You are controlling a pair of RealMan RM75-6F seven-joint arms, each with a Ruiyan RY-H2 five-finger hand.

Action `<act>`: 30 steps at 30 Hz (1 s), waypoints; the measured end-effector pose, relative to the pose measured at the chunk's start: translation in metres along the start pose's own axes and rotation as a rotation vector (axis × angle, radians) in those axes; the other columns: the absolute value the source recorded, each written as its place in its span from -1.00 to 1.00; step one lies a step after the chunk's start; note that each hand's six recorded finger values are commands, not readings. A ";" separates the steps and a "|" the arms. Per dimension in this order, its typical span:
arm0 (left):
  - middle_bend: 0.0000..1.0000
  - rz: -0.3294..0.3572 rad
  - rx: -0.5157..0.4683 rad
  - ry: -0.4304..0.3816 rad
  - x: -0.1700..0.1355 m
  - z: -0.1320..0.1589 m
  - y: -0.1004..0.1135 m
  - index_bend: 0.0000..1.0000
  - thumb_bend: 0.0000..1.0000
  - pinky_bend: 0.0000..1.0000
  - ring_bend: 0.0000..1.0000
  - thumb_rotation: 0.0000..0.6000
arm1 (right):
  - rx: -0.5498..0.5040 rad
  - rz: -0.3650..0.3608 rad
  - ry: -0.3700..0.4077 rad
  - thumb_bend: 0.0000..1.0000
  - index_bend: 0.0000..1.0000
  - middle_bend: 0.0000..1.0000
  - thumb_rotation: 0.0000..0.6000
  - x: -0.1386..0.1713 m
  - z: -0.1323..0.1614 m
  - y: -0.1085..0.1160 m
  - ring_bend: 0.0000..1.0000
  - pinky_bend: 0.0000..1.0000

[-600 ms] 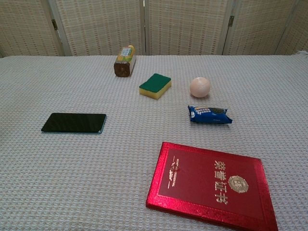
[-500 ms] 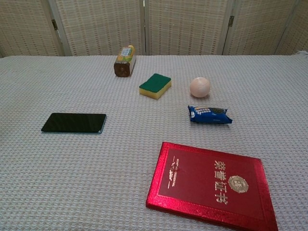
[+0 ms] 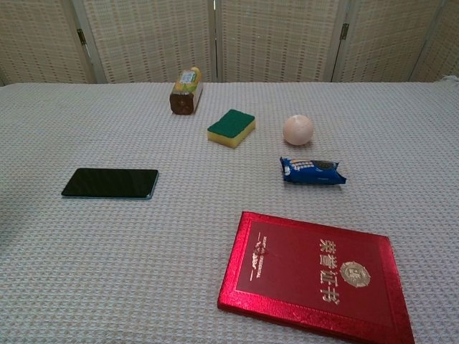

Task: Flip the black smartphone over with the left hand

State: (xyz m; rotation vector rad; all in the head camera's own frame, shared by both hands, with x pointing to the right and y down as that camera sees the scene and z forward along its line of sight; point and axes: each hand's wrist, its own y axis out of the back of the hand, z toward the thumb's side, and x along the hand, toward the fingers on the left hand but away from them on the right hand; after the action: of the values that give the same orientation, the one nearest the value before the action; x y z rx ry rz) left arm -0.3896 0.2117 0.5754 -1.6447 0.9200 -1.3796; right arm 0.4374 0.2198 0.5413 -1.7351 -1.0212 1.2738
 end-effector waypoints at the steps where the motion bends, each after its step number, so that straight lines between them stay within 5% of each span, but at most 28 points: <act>1: -0.62 -0.004 0.004 -0.019 0.004 0.005 0.000 -0.49 -0.58 -0.59 -0.69 1.00 | 0.002 0.000 0.003 -0.78 -0.77 -0.63 1.00 0.000 0.000 0.001 -0.79 -0.83; 11: -0.62 -0.115 0.123 -0.163 0.051 0.057 -0.029 -0.57 -0.58 -0.60 -0.69 1.00 | -0.003 0.003 0.013 -0.78 -0.77 -0.63 1.00 0.002 0.002 0.000 -0.79 -0.83; 30: -0.62 -0.318 0.145 -0.089 0.115 0.110 -0.108 -0.53 -0.58 -0.60 -0.69 1.00 | -0.013 0.014 -0.003 -0.78 -0.77 -0.63 1.00 -0.001 -0.004 -0.003 -0.79 -0.83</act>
State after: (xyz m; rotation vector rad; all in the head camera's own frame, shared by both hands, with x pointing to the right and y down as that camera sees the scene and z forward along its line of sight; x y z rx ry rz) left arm -0.2594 0.1678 0.7093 -1.7774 0.5080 -1.5293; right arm 0.4405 0.2194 0.5459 -1.7535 -1.0231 1.2809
